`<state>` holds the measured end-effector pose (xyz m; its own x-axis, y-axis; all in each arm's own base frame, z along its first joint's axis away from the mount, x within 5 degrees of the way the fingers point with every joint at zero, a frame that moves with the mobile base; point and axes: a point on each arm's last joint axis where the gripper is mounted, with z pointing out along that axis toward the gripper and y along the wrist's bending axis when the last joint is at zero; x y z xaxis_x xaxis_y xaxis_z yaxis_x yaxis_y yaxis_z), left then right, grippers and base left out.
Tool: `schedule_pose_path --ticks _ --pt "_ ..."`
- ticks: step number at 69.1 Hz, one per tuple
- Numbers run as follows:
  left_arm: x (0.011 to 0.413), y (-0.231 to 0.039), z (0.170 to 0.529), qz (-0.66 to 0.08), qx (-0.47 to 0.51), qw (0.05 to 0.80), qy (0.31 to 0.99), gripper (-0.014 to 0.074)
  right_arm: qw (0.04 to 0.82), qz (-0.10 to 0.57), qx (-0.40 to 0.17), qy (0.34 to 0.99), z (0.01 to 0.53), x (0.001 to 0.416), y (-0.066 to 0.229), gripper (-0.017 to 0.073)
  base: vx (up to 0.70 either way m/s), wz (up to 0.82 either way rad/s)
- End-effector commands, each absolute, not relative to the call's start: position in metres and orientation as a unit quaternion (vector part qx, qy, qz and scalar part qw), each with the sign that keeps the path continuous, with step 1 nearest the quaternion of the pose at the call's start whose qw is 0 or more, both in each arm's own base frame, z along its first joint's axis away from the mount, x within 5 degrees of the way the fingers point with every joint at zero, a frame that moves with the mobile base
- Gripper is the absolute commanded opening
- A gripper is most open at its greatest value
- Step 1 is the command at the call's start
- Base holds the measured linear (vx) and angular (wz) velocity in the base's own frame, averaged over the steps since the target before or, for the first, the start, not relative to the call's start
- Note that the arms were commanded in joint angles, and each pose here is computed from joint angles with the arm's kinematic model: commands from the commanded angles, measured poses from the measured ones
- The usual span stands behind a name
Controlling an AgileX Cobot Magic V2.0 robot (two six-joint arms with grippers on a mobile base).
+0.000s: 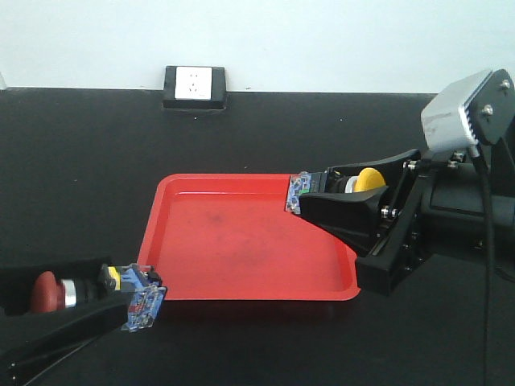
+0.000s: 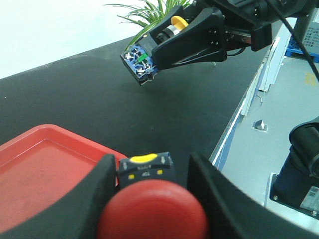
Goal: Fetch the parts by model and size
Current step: 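Drive the base up to the bench with the red tray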
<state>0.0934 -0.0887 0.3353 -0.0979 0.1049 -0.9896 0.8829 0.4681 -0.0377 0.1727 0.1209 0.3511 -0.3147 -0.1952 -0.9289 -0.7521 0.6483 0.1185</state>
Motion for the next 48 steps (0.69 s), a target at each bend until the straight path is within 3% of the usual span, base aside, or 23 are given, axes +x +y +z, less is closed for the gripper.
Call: schedule_pose_path --ticks 1,48 --pt "0.0933 -0.0891 0.3516 -0.369 0.36 0.577 0.633 -0.0006 0.523 0.285 -0.296 0.747 0.3651 0.1728 0.1192 -0.0005 0.0 0.0" --pt "0.0937 -0.0889 0.3517 -0.369 0.358 0.578 0.633 -0.0006 0.52 0.308 -0.28 0.746 0.3669 0.1719 0.1206 -0.0005 0.0 0.0"
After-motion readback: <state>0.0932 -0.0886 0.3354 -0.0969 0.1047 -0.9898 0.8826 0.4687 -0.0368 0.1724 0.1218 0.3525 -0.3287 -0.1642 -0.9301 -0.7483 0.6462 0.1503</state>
